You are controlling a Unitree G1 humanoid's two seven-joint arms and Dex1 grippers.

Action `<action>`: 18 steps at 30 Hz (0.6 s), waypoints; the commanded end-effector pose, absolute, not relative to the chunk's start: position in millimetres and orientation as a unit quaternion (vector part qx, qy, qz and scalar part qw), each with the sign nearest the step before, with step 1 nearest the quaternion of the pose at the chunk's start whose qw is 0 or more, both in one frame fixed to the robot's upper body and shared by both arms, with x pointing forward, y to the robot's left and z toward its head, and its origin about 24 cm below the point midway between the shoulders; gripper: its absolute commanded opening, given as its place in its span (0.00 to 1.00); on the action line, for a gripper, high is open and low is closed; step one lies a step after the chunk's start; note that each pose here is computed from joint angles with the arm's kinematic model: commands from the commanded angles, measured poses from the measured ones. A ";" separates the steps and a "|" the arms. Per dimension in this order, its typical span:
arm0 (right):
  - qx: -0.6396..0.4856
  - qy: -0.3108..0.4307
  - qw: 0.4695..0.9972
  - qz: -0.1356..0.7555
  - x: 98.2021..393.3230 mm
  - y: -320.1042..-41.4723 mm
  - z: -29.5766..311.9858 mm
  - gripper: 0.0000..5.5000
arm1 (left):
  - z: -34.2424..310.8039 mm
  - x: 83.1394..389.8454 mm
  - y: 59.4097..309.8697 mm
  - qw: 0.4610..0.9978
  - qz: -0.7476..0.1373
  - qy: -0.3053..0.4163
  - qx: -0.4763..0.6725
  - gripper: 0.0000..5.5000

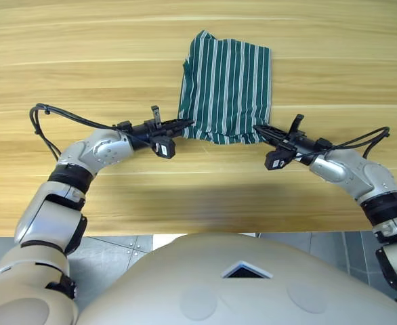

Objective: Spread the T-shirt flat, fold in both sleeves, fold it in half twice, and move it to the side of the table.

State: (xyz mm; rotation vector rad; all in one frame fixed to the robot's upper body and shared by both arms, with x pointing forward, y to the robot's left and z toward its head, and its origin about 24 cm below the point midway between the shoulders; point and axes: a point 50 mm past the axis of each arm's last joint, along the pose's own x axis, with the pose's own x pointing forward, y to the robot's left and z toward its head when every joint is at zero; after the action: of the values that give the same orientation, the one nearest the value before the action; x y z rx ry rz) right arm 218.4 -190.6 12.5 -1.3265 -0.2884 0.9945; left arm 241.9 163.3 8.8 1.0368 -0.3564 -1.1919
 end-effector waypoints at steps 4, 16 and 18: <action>-0.549 -0.097 0.664 0.498 186.4 -187.8 0.9 0.04 | -17.5 186.8 179.4 0.690 -0.578 -0.099 0.425 0.00; -0.468 -0.066 0.760 0.446 143.0 -196.4 32.7 0.04 | 11.8 143.8 183.1 0.797 -0.475 -0.094 0.361 0.00; -0.466 -0.077 0.774 0.422 152.4 -196.6 37.7 0.04 | 16.9 158.4 182.3 0.813 -0.442 -0.108 0.364 0.00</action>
State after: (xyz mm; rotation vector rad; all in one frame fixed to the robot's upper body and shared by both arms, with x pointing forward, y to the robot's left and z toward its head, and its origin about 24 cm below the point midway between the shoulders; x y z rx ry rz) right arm 141.0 -191.8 31.5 -1.0050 -0.1649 0.9851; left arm 140.6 179.3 10.4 0.7608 -0.2108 -1.0336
